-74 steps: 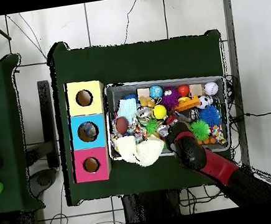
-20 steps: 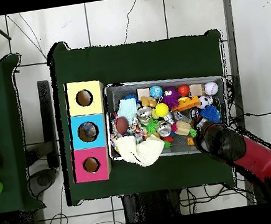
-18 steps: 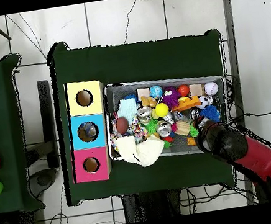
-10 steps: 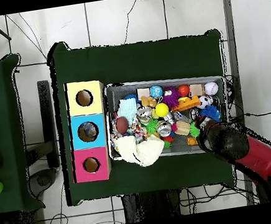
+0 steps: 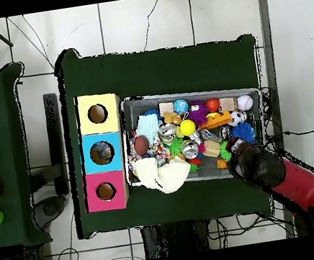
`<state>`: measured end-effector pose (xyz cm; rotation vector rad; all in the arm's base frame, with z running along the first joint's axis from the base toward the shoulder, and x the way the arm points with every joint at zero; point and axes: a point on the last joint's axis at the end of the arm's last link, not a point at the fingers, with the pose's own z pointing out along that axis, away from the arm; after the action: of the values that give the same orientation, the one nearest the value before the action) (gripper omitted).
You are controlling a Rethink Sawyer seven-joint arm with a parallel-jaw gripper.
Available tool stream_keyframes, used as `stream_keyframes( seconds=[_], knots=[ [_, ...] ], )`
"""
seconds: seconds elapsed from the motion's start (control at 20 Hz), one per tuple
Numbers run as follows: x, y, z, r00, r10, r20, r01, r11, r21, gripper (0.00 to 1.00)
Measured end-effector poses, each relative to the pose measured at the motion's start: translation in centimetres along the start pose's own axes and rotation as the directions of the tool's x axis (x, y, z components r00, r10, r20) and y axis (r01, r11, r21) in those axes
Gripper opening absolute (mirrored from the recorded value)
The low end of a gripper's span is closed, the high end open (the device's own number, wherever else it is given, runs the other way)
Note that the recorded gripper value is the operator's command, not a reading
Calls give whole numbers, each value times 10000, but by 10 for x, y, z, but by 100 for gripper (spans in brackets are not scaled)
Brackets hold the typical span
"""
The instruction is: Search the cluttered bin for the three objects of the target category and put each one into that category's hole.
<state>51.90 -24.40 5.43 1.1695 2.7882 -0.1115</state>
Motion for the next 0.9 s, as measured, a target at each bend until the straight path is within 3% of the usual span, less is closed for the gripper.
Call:
stream_keyframes(
  seconds=[0.2,0.55,0.9],
  knots=[
    [13,9,-7,9999,-101,-33,102,9996,259,100],
    [64,53,-24,9996,-190,-217,198,9990,408,100],
    [123,125,-12,9952,692,-693,-650,9960,605,100]
  ],
)
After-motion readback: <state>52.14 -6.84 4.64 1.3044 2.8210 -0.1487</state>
